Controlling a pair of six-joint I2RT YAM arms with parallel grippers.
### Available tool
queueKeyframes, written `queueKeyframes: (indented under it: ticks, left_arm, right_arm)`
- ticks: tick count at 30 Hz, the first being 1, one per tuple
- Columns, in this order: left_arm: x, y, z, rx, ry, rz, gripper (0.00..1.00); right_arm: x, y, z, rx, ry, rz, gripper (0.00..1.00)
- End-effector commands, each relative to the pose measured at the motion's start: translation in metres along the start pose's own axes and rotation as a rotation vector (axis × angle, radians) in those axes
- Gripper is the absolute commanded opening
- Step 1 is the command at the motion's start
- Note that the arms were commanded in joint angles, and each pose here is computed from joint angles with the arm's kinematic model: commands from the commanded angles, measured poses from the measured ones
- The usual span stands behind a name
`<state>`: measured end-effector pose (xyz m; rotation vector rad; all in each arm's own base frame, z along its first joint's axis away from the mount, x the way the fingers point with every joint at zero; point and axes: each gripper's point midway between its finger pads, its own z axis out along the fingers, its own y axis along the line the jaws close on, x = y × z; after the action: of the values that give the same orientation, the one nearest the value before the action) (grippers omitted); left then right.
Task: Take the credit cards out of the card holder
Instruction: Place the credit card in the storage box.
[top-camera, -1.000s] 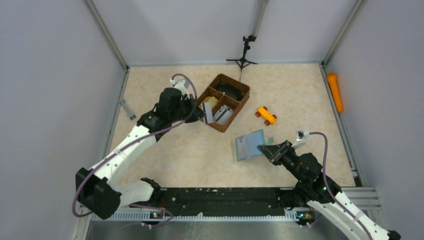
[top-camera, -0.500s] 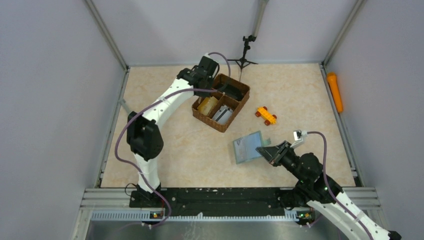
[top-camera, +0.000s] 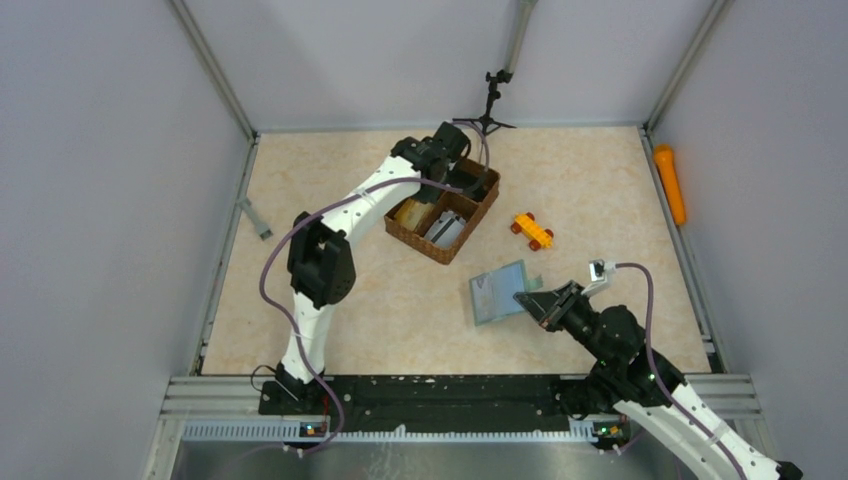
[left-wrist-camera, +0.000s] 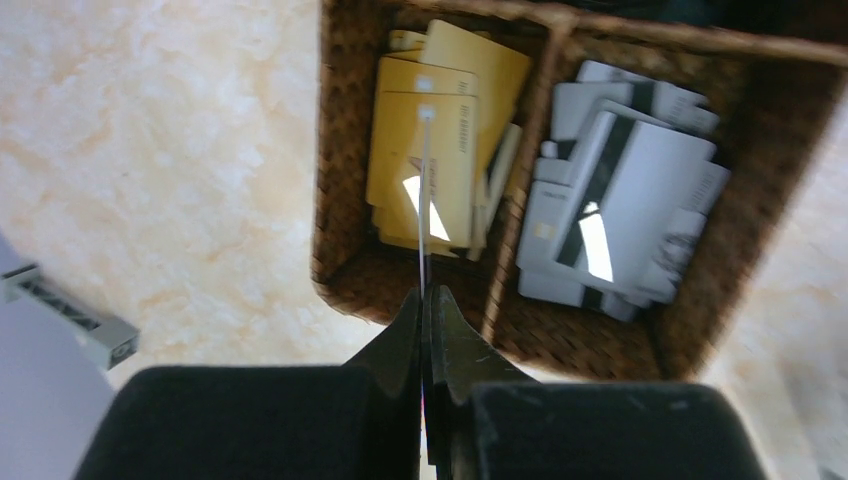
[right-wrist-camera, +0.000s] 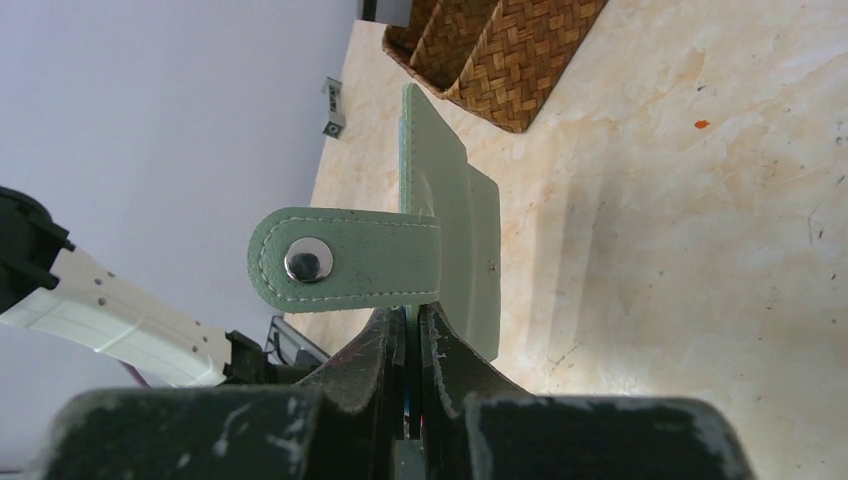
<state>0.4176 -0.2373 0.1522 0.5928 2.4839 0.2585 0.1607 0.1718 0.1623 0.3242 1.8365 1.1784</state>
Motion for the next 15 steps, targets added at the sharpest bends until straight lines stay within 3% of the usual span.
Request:
queueKeyframes:
  ticks: [1,4,11,15]
  left_arm:
    - [-0.016,-0.026,-0.065,0.253,-0.12,-0.037,0.0]
    - [-0.01,-0.047,-0.073,0.378,-0.116,-0.009,0.0]
    - [-0.002,-0.064,-0.047,0.406,-0.032,0.022,0.0]
    - [0.003,-0.095,-0.037,0.552,0.009,0.06,0.0]
  right_arm:
    - [-0.015,0.011,-0.002,-0.026,-0.057,-0.008,0.0]
    - [-0.012,0.009,0.0,-0.029,-0.054,0.0,0.0]
    - [-0.009,0.007,0.002,-0.036,-0.049,0.014,0.0]
    - [-0.01,0.009,0.002,-0.041,-0.05,0.012,0.0]
